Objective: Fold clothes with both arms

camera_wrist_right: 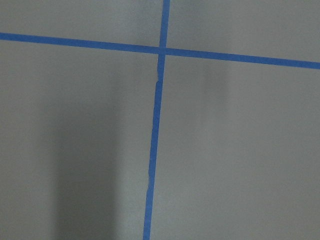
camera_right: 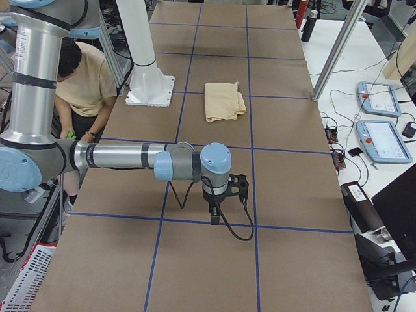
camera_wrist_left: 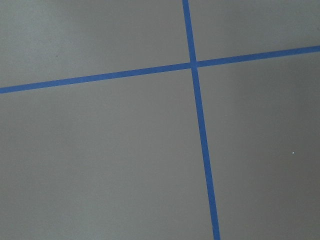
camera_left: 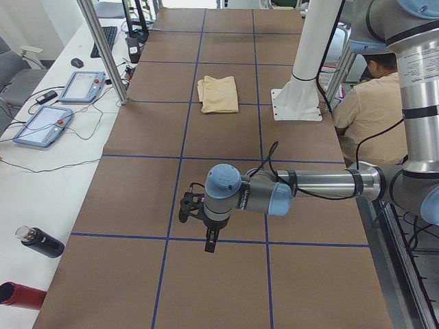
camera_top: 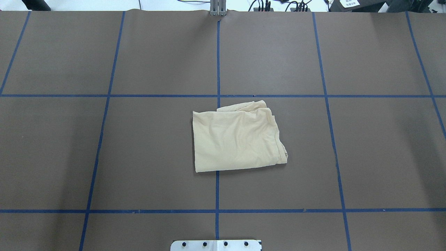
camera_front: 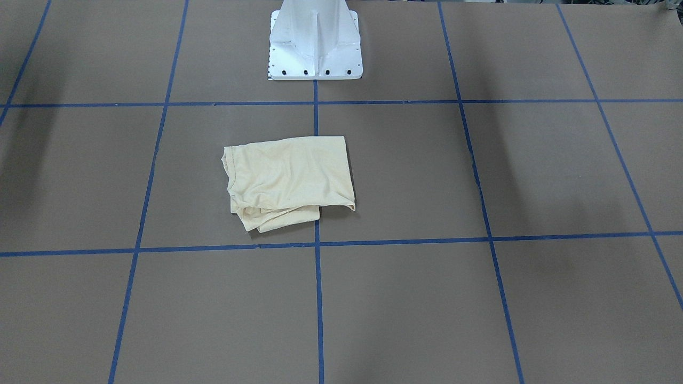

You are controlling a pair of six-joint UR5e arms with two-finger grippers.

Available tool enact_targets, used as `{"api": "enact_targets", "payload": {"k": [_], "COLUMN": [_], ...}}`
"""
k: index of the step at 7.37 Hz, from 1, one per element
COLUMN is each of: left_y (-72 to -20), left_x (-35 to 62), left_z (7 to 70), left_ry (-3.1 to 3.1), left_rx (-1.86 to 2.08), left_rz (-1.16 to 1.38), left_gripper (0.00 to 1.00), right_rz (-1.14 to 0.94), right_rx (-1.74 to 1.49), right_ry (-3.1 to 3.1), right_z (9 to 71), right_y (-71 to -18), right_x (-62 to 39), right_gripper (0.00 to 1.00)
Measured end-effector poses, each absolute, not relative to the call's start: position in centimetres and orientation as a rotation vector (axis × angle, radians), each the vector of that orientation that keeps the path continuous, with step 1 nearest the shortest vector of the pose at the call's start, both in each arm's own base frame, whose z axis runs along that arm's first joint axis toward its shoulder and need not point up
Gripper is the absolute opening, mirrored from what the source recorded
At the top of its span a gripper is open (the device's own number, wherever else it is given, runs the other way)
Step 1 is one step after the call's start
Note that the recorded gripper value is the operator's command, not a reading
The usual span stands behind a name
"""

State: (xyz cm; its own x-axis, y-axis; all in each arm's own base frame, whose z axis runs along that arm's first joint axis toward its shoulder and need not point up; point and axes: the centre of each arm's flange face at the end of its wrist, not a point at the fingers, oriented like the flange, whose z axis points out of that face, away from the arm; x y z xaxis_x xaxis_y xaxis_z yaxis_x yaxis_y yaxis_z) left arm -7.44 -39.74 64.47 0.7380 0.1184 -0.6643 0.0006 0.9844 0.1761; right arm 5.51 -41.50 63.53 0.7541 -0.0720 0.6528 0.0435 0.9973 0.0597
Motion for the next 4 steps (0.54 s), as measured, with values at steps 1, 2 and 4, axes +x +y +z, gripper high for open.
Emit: {"api": "enact_targets", "payload": {"k": [1,2,4], "left_y": [-39.74,-39.74,-39.72], "left_x": [-7.45,-7.45,-7.45], "left_z": [64.47,64.48,64.57], "left_ry": [0.738,0.738,0.738], "left_rx": [0.17,0.17,0.169], "left_rz": [0.065,0.067,0.068], "left_gripper": [1.0,1.0,1.0], "right_rz": [-0.064,-0.065,-0.068], "right_rx": [0.042,0.042,0.042], "right_ry": [-0.715,-0.717,-0.719], "right_z": [63.49,63.48,63.44], "right_y": [-41.52,-41.52,-41.54], "right_x": [5.48,5.42,5.3], "right_gripper": [1.0,1.0,1.0]}}
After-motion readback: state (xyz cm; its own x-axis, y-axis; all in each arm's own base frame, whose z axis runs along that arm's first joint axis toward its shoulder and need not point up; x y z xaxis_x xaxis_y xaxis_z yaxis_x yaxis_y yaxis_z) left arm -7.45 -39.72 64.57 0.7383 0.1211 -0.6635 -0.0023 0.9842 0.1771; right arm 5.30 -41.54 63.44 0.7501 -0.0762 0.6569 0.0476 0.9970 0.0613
